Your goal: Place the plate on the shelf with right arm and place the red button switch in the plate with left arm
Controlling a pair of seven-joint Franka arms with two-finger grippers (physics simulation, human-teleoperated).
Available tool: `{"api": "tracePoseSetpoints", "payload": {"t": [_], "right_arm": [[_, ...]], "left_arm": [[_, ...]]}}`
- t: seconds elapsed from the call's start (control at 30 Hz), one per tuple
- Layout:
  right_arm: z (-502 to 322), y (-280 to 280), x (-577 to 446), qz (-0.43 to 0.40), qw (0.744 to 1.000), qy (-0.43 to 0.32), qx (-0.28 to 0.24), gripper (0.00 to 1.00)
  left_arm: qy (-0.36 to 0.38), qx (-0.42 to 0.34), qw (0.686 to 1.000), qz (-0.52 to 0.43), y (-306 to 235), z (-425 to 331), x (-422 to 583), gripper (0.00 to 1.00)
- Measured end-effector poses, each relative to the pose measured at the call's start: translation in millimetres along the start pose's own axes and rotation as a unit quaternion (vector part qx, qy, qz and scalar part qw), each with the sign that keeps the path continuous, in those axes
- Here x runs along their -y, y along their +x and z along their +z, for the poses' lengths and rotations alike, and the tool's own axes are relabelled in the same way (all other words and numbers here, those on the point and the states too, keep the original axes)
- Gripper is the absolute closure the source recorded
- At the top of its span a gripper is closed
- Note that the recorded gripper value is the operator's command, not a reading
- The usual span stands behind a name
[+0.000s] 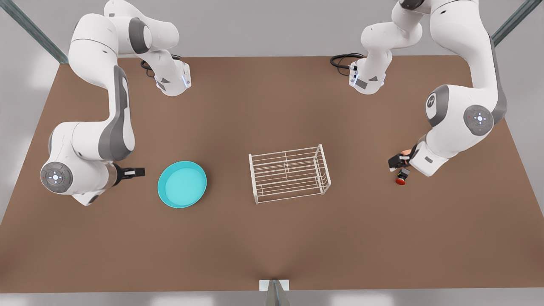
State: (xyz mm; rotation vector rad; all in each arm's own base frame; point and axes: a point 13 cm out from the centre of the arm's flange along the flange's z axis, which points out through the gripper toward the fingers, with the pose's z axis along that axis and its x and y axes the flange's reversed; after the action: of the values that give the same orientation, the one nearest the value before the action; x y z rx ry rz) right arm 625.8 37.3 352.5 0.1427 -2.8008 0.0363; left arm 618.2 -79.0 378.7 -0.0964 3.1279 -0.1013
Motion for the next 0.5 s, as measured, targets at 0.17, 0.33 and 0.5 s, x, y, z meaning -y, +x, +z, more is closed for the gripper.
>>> {"api": "tracePoseSetpoints", "payload": {"t": [0.17,0.33,0.5], "right_arm": [[5.0,-3.3,-1.0,-0.008,1.000,0.000,0.001,0.00],[85.0,-10.7,-11.9,-0.012,0.998,-0.025,-0.054,0.00],[199.2,-27.0,-30.2,0.012,0.994,-0.078,-0.076,0.00]], "left_arm": [[0.006,0.025,1.000,-0.014,-12.0,-2.6,5.8,0.00],[0.009,0.025,0.999,0.023,-7.2,21.9,79.1,0.00],[0.002,0.032,0.999,0.007,-11.1,25.6,79.8,0.00]]}}
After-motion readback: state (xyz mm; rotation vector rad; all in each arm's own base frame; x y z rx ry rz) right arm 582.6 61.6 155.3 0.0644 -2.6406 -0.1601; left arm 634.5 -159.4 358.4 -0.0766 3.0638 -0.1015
